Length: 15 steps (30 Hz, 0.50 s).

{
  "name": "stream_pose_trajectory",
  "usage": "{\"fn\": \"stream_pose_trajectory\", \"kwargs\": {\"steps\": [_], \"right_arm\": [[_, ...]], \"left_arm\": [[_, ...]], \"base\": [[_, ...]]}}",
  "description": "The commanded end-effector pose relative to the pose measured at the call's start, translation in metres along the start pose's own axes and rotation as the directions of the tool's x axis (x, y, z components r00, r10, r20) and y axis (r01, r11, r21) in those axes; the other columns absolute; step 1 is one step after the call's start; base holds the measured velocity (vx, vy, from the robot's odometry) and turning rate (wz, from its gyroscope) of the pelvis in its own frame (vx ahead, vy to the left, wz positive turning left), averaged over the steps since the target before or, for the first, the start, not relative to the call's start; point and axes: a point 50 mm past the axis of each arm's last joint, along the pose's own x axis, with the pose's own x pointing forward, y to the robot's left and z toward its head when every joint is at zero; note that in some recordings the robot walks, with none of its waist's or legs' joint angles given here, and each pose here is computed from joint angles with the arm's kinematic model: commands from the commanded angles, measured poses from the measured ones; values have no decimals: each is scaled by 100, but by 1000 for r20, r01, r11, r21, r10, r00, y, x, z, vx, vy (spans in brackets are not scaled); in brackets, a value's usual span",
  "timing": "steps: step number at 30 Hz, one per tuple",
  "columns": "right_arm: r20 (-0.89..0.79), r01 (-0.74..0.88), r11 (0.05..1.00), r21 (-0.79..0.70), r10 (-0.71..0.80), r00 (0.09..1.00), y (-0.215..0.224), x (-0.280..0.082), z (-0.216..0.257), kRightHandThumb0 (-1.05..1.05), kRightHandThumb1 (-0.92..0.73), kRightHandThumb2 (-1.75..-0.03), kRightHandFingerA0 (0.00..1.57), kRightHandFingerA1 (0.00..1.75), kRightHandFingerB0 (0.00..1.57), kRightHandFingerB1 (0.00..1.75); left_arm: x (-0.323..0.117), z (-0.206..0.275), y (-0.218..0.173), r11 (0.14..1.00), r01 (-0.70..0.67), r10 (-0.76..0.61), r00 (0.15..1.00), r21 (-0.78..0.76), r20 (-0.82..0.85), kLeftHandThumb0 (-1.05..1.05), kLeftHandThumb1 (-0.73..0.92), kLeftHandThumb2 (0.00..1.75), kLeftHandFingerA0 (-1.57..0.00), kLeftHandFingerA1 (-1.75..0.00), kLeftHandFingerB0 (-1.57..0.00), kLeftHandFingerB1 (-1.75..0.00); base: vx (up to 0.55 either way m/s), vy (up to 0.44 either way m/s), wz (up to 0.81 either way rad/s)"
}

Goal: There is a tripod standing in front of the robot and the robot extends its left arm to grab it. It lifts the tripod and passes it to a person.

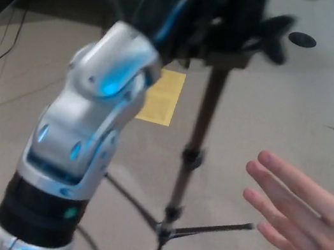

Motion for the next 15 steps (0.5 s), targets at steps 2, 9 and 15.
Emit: {"fn": "stream_pose_trajectory", "kwargs": {"steps": [2, 9, 15], "right_arm": [[-29, -7, 1000, -11, 6, 1000, -5, -2, -5, -41, -71, -62, 65, 43, 47, 37], [-22, -13, 1000, -22, 12, 1000, -5, 0, -2, -40, -72, -62, 66, 43, 48, 37], [-17, -12, 1000, 2, 12, 1000, -5, 0, -3, -41, -70, -62, 64, 42, 48, 37]], "left_arm": [[11, 34, -24, 996, 81, -78, 994, -27, 74, -15, 77, 65, -109, -100, -87, -86], [8, 52, -55, 974, 193, -181, 978, -122, 101, -16, 74, 66, -115, -93, -91, -83], [-2, 60, -83, 951, 289, -278, 955, -106, 106, -15, 74, 67, -108, -95, -89, -82]], "base": [[0, 0, 0], [0, 0, 0], [0, 0, 0]]}}
